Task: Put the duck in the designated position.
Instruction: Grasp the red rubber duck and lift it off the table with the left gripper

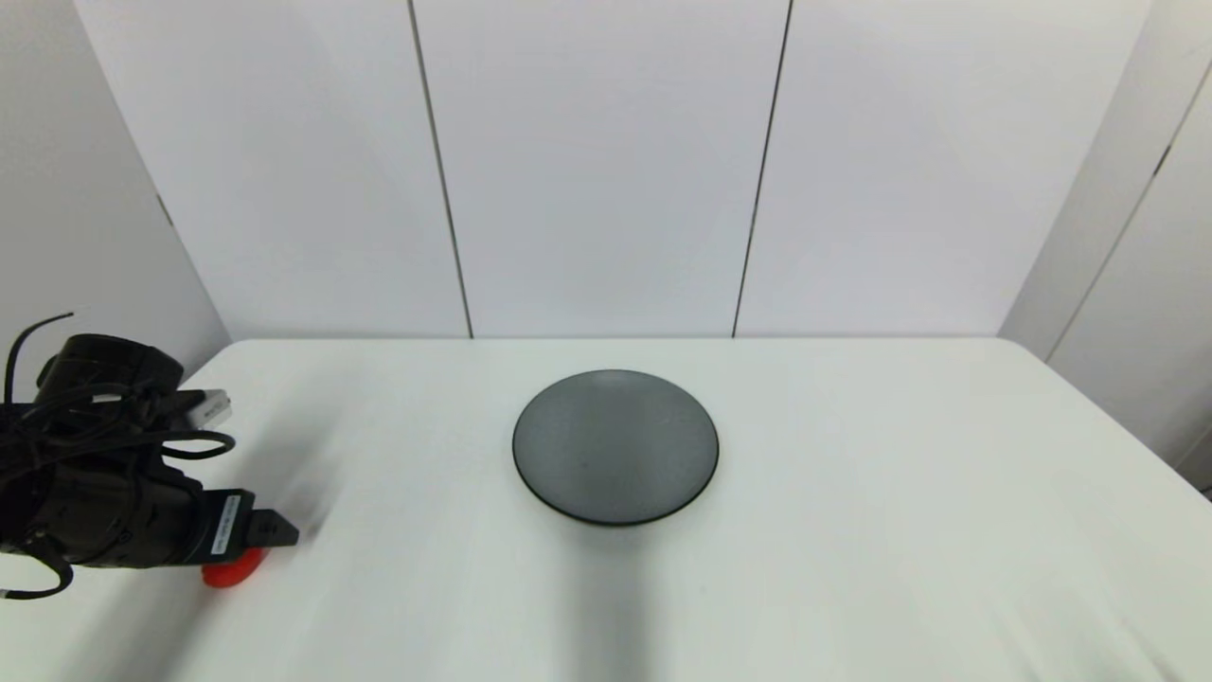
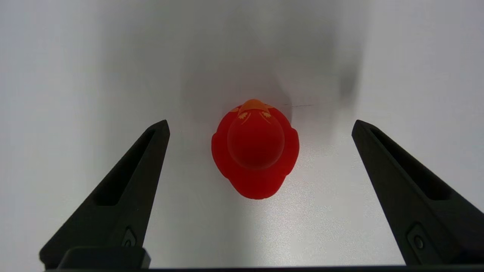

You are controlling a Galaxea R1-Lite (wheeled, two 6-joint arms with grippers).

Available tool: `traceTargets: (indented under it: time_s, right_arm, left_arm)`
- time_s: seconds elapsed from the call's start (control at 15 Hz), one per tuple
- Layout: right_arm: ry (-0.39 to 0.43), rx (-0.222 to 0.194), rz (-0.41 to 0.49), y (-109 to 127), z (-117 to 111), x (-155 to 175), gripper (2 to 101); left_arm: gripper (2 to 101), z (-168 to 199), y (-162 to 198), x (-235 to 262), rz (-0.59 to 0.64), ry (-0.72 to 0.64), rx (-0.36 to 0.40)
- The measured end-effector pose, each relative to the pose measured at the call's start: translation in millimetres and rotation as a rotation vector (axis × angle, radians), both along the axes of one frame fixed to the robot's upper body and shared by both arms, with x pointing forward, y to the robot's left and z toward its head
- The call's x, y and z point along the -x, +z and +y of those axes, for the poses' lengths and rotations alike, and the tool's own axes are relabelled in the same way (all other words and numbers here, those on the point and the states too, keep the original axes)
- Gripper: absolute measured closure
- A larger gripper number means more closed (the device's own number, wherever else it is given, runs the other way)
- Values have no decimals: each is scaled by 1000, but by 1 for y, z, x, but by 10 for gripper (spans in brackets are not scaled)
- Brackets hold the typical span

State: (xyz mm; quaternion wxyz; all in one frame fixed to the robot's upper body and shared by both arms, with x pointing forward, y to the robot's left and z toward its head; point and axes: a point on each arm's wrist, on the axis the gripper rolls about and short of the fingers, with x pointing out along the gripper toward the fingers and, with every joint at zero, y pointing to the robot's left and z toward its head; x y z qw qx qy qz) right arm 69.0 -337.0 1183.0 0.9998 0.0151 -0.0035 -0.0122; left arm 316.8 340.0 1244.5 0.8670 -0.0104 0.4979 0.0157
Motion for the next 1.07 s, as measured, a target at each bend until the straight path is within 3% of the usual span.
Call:
traceTargets:
  time_s: [1.07]
  right_arm:
    - [0, 0, 0, 0, 0, 0, 43]
  left_arm:
    - [54, 0, -6, 1, 28, 62, 13]
